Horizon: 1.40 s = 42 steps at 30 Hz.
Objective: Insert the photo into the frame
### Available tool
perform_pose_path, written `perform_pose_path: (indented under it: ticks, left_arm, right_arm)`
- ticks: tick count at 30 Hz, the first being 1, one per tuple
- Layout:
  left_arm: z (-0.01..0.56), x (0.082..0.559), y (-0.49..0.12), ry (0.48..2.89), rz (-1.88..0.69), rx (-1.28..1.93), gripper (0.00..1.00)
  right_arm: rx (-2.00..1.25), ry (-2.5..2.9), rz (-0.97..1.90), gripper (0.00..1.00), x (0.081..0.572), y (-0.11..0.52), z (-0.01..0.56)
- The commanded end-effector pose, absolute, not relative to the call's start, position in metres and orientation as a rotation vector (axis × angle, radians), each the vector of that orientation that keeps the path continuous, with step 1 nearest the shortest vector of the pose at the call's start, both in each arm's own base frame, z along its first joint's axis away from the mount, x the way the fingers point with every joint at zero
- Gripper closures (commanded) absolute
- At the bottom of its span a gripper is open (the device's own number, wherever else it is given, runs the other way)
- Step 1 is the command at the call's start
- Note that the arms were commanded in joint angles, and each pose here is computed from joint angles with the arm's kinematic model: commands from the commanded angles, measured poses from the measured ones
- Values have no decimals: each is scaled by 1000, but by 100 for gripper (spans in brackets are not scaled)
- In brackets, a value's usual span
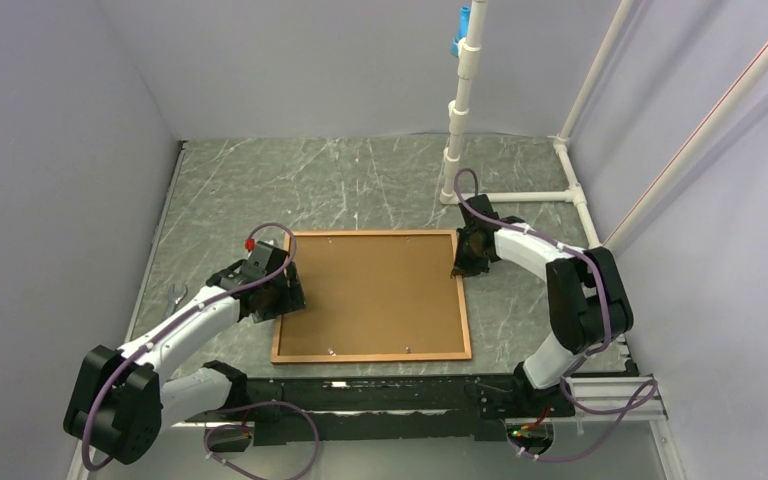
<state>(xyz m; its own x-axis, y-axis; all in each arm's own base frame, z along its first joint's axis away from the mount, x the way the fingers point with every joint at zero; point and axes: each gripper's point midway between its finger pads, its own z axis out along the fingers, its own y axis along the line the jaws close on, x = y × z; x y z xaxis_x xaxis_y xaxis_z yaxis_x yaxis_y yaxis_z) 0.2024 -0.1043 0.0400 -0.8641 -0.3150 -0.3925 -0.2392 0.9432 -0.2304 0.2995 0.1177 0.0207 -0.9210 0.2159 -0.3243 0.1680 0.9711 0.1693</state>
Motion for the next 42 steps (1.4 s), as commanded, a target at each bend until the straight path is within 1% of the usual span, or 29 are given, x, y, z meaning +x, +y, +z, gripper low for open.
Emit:
perform_pose_path:
  ticks: [1,6,7,8,9,11,13,15,19,20,21,22,26,30,33,36,42]
  left_arm:
    - [29,199,-111,2692,-280,-403,26]
    - [29,200,-112,2689,-286,-397,26]
    - [30,200,-112,2688,-287,-394,26]
    - [31,201,-112,2687,-286,-392,26]
    - [32,201,-112,2684,-282,-389,26]
    - [36,202,-111,2672,-280,-380,26]
    - [44,202,-108,2653,-268,-364,26]
    - [55,202,-105,2625,-248,-346,25]
    - [89,205,-106,2509,-269,-267,23]
    - [98,206,-109,2474,-294,-239,17]
    - [108,207,-113,2439,-330,-213,3]
    - [117,207,-118,2407,-370,-183,1]
    - [152,203,-139,2304,-519,-64,1]
    - [174,195,-161,2239,-623,72,1]
    - [180,186,-179,2207,-674,184,1]
    - [183,175,-198,2180,-725,297,0]
    - [192,157,-238,2116,-772,510,1]
  right_arm:
    - [289,2782,141,100,290,111,10]
    - [265,2784,170,100,284,113,14]
    - [257,2782,184,97,283,114,16]
    - [253,2779,196,79,282,115,19]
    - [249,2771,206,65,282,115,23]
    - [243,2756,218,42,279,115,30]
    - [242,2750,222,26,273,113,36]
    - [242,2754,220,18,264,110,39]
    - [247,2780,270,16,236,108,39]
    - [254,2783,298,16,230,110,40]
    - [256,2786,329,17,223,112,41]
    - [258,2790,357,17,217,114,41]
    - [258,2812,449,23,194,121,41]
    - [216,2837,495,28,177,137,40]
    - [200,2868,496,31,166,144,30]
    - [170,2892,518,37,155,152,21]
    - [150,2927,499,39,141,160,9]
